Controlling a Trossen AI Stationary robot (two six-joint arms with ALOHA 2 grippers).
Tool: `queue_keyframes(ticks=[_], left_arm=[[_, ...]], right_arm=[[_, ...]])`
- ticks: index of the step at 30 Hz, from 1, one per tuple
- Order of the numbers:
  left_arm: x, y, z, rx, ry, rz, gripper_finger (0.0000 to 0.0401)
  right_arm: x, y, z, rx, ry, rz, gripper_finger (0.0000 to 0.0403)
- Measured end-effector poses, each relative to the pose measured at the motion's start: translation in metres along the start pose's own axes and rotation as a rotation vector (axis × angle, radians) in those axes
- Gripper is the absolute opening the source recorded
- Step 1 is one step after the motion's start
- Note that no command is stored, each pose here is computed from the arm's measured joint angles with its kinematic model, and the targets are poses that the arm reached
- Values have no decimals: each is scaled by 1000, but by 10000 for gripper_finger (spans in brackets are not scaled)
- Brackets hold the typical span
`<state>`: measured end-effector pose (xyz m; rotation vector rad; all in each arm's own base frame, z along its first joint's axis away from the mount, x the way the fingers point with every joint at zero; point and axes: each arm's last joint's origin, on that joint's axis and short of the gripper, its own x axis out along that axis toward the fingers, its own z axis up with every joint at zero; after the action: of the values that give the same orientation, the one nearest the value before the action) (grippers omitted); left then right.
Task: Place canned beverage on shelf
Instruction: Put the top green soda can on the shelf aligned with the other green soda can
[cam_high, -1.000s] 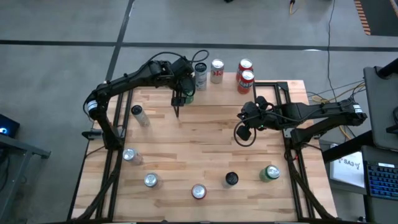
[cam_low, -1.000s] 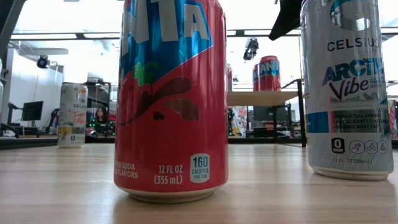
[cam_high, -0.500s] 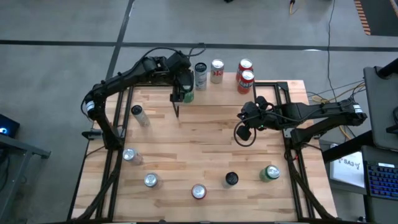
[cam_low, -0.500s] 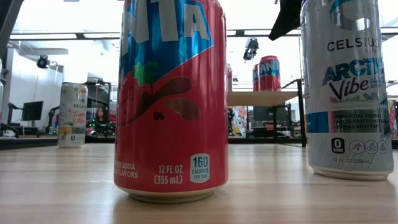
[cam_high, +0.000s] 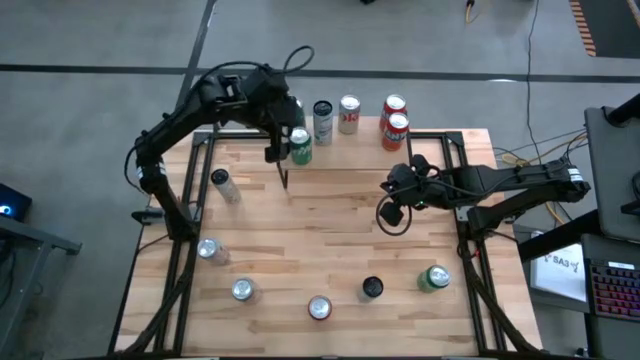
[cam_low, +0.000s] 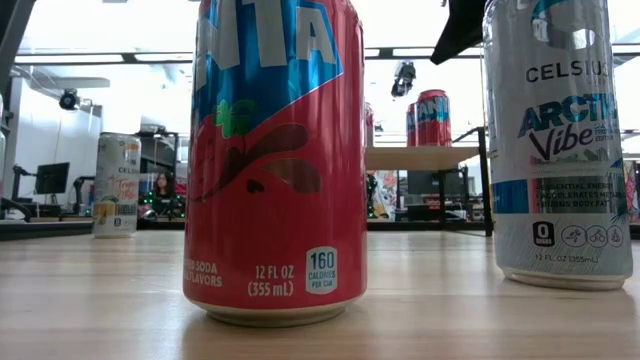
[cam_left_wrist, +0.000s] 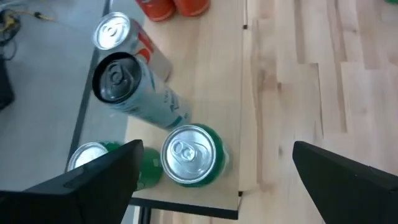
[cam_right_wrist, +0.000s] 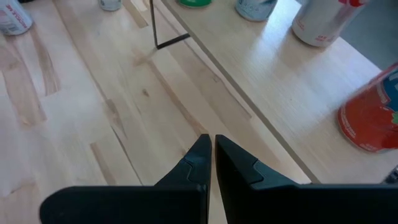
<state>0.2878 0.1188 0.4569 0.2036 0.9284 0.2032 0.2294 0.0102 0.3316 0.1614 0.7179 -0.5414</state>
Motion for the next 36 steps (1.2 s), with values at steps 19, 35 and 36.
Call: queue_keyframes(ticks=[19,35,36], left_arm=[[-3,-47,-44,-165,-191,184,397],[18,-77,-122,-323,-428,218,397],[20,-79,-126,-320,-444,221,397]], right_arm=[[21,11,1,-62,-162,55,12],[62,15,33,-125,-341,5,12],[65,15,35,-124,-354,0,12]])
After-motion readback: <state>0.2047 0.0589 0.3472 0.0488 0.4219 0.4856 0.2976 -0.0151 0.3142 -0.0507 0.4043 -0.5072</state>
